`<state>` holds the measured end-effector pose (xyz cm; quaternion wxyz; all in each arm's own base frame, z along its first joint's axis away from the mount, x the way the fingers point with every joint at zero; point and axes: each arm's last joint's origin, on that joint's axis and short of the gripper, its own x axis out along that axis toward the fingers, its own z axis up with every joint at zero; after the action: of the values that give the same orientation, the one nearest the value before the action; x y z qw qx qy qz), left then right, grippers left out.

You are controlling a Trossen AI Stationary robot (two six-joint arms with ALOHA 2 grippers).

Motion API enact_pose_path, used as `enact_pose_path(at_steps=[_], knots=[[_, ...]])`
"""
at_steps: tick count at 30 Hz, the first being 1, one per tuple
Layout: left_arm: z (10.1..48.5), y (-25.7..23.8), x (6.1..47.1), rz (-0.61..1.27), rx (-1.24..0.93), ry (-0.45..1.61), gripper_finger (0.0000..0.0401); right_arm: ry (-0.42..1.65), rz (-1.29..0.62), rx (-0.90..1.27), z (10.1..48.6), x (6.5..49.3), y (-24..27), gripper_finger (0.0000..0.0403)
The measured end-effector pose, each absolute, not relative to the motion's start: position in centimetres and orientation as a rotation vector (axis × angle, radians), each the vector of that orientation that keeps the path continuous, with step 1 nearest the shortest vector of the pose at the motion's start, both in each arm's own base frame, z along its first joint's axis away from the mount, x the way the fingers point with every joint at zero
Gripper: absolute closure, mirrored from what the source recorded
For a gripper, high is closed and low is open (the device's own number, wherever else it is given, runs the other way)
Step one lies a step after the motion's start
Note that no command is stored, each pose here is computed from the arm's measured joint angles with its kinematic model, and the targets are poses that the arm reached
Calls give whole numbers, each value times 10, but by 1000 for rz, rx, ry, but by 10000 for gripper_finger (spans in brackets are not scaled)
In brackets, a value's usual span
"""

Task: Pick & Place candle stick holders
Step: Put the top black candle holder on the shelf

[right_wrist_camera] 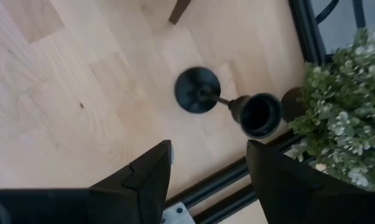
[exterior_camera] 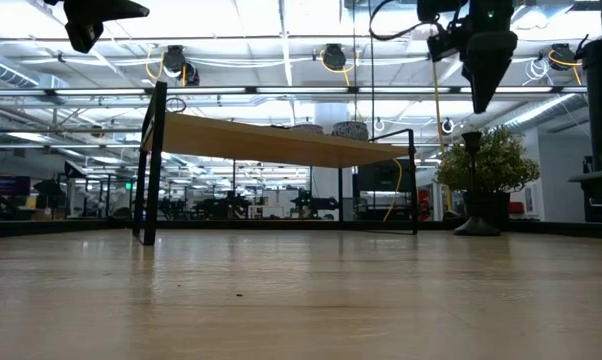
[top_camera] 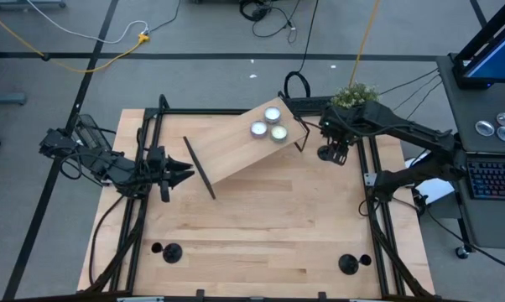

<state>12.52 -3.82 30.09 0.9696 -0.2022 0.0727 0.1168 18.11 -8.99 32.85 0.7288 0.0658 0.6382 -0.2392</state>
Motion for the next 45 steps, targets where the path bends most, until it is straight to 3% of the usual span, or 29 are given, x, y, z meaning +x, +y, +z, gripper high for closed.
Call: enact_pose_path(at_steps=[24,40,45], knots=[[301,-38,125,236,-406,148,279,1323,-525,217,329,178,-113,204],[301,-38,125,253,-412,141,279,1367,-530,252,275,179,-118,204],[301,-38,125,254,-432,138,279,1364,-560,227,274,180,-119,231]])
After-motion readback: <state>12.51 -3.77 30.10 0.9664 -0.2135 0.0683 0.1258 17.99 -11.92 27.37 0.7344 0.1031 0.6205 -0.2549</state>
